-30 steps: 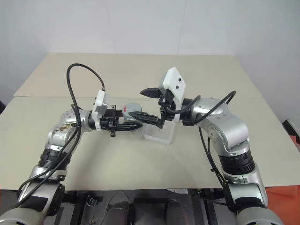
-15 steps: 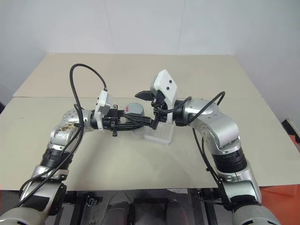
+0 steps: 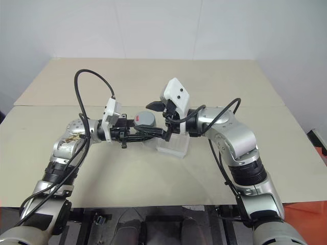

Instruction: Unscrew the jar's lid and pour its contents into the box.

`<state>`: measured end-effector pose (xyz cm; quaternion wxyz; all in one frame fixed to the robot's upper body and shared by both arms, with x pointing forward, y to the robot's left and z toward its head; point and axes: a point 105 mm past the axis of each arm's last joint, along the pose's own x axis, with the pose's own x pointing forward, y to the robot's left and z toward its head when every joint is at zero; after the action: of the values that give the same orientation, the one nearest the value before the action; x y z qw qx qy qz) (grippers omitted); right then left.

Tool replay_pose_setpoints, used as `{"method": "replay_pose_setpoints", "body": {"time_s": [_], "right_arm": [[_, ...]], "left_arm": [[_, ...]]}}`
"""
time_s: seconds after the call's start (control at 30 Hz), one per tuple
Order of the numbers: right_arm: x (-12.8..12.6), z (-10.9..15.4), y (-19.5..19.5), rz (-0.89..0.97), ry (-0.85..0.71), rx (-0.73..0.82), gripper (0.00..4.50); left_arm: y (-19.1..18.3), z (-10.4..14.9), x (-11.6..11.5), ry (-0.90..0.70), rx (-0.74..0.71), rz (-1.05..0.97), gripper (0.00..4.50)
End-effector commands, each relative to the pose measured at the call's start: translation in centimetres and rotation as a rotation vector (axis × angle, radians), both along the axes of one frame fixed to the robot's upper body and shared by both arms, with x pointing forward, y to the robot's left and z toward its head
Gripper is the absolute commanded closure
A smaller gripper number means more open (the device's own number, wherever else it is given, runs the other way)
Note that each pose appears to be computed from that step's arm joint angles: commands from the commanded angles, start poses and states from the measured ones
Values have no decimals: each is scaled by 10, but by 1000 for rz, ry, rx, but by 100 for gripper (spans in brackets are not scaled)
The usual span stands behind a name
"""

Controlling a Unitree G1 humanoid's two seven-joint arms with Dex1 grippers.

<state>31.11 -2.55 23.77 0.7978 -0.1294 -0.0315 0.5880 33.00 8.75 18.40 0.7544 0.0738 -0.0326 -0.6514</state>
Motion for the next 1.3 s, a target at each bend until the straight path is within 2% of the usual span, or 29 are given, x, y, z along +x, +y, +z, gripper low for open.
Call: {"method": "replay_pose_setpoints", "body": {"time_s": [0.03,0.07,0.37,0.57,0.73,0.87,1.1,1.17,1.2,1.27,1.3], "right_arm": [[0,16,1,-3,-53,15,155],[0,17,1,-3,-53,18,171],[-7,19,2,92,-62,36,172],[-24,21,5,462,-55,76,172],[-18,17,11,678,-96,16,172],[-8,15,16,736,-91,9,172],[11,9,23,698,-87,-25,172],[18,10,25,626,-111,-29,98],[20,10,24,599,-127,-32,81],[20,12,20,562,-153,-14,13],[18,14,17,545,-167,-1,2]], "left_arm": [[1,15,-4,-66,-16,-14,259],[1,15,-4,-66,-15,-14,259],[0,14,-11,-57,8,-76,259],[-2,17,-23,-58,31,-244,259],[-10,20,-33,-76,68,-367,259],[-13,21,-34,-78,67,-389,259],[-11,19,-35,-76,64,-370,259],[-9,19,-33,-71,59,-347,259],[-7,18,-33,-66,56,-334,259],[-4,17,-32,-59,51,-309,259],[-3,16,-31,-53,46,-294,259]]}}
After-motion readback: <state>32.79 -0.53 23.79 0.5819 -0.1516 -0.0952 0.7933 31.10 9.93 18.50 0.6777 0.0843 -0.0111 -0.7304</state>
